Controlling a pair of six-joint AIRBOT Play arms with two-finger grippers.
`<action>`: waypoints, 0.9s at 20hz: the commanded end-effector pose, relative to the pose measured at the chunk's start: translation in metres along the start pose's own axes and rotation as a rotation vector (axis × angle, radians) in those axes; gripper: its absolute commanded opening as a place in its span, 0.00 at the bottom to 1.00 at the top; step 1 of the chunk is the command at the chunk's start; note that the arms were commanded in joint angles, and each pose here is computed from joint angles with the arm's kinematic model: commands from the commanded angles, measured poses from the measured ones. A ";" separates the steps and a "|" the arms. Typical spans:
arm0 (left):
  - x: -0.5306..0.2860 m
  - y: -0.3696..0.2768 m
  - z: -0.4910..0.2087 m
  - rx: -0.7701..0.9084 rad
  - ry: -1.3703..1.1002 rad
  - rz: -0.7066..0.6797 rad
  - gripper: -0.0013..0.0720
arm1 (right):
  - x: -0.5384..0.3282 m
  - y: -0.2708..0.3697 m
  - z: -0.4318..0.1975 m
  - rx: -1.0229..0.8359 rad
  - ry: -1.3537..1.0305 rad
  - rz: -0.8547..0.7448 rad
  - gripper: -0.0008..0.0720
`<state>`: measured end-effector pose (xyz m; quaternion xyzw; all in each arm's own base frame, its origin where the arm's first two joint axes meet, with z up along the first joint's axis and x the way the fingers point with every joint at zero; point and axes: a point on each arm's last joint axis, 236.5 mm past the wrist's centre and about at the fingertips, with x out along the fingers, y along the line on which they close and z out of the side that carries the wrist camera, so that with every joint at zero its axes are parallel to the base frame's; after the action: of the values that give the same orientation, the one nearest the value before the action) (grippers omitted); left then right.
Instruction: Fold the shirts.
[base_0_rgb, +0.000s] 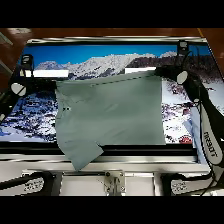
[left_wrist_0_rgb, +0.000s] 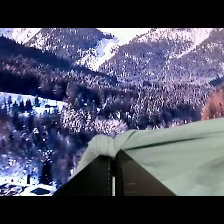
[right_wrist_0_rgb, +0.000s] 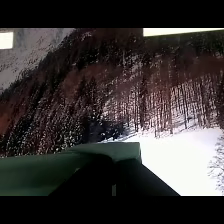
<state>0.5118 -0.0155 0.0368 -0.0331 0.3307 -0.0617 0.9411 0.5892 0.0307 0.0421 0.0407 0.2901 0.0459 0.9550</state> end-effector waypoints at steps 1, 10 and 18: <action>0.033 0.001 -0.022 -0.069 0.034 0.009 0.07 | 0.031 -0.009 -0.041 0.067 0.076 -0.013 0.10; -0.010 -0.024 -0.118 0.022 0.560 -0.107 0.07 | -0.038 0.002 -0.136 0.111 0.603 0.068 0.10; -0.025 -0.024 -0.168 -0.123 0.789 -0.064 0.07 | -0.049 0.004 -0.207 0.171 0.875 0.060 0.10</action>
<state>0.3998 -0.0405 -0.0690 -0.0602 0.6386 -0.0939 0.7614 0.4552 0.0375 -0.0863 0.0952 0.6260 0.0651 0.7712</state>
